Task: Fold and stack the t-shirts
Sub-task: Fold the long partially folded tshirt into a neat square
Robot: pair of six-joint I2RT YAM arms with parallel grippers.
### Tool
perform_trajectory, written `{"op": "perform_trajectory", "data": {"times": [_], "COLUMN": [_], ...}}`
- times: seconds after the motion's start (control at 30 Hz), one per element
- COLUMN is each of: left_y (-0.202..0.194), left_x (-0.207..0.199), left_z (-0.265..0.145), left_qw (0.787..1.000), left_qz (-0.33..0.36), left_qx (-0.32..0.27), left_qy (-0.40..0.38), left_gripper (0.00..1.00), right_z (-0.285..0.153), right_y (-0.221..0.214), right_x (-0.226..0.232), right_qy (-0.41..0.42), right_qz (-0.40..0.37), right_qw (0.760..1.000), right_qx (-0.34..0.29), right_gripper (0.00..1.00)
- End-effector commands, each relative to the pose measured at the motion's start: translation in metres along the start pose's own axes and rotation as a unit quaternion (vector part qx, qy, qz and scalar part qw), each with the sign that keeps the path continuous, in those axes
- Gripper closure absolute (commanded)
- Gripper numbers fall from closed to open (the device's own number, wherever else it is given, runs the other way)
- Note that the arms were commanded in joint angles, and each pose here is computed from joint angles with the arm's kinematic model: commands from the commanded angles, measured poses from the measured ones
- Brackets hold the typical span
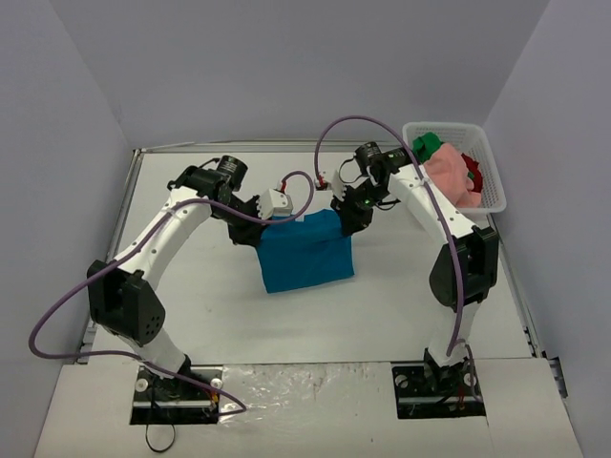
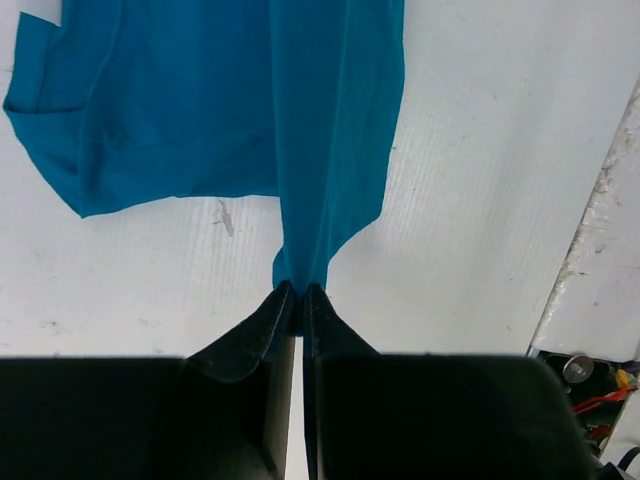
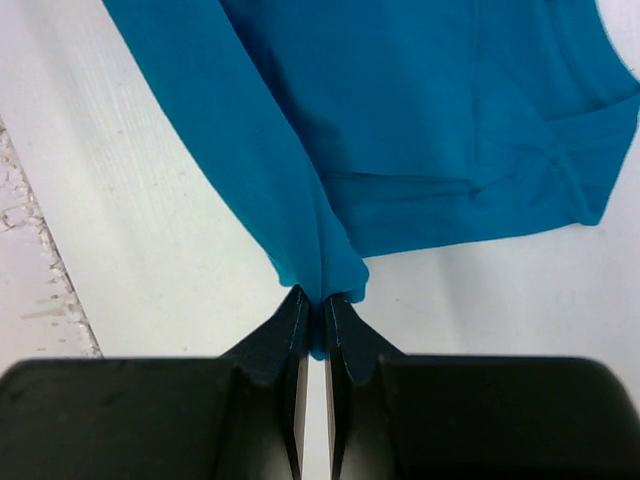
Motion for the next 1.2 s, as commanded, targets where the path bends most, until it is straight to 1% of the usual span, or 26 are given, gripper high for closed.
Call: {"op": "perform_trajectory", "data": {"times": [0.0, 0.43, 0.6, 0.73, 0.9, 0.93, 0.97, 1.0, 1.03, 1.07, 1.1, 1.17], "left_y": [0.011, 0.015, 0.016, 0.012, 0.011, 0.011, 0.013, 0.01, 0.015, 0.017, 0.017, 0.029], "left_x": [0.015, 0.058, 0.078, 0.093, 0.122, 0.127, 0.134, 0.14, 0.15, 0.157, 0.163, 0.175], "left_z": [-0.016, -0.004, 0.0, 0.014, 0.031, 0.035, 0.038, 0.047, 0.046, 0.048, 0.052, 0.045], "left_qw": [0.999, 1.0, 1.0, 1.0, 0.999, 0.999, 0.998, 0.998, 0.998, 0.997, 0.996, 0.994], "left_qz": [0.018, 0.009, 0.004, -0.006, -0.012, -0.013, -0.01, -0.017, -0.013, -0.016, -0.028, -0.027], "left_qx": [-0.011, -0.004, -0.004, 0.001, -0.004, -0.004, -0.007, -0.001, -0.005, -0.006, -0.006, -0.023], "left_qy": [0.023, 0.022, 0.027, 0.02, 0.044, 0.048, 0.053, 0.052, 0.067, 0.075, 0.082, 0.107], "left_gripper": [0.98, 0.98, 0.98, 0.98, 0.98, 0.98, 0.95, 0.8, 0.71, 0.67, 0.62, 0.57], "right_z": [-0.007, -0.002, 0.012, 0.028, 0.044, 0.053, 0.054, 0.056, 0.06, 0.062, 0.062, 0.06], "right_y": [-0.001, 0.009, 0.003, -0.002, -0.005, -0.009, -0.007, -0.008, -0.012, -0.012, -0.012, -0.011], "right_x": [-0.011, -0.065, -0.084, -0.1, -0.123, -0.126, -0.132, -0.14, -0.145, -0.149, -0.157, -0.164], "right_qy": [-0.004, -0.02, -0.018, -0.015, -0.022, -0.018, -0.025, -0.04, -0.045, -0.051, -0.07, -0.088], "right_qz": [0.0, 0.0, 0.005, 0.008, 0.013, 0.018, 0.018, 0.019, 0.026, 0.028, 0.029, 0.037], "right_qw": [1.0, 1.0, 1.0, 1.0, 0.999, 0.999, 0.999, 0.999, 0.998, 0.998, 0.997, 0.995], "right_qx": [0.007, 0.008, 0.015, 0.021, 0.021, 0.024, 0.023, 0.024, 0.027, 0.029, 0.03, 0.03], "right_gripper": [1.0, 1.0, 1.0, 1.0, 1.0, 1.0, 1.0, 0.96, 0.86, 0.63, 0.59, 0.48]}}
Point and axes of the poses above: each gripper's point midway between its finger pads, its own z axis out along the fingers, its own x axis along the line the jaws close on, y = z × x, the point moved 1 cm from there along -z, back along the fingers, and after that the axes turned 7 degrees about -z, right-handed, at the moved point
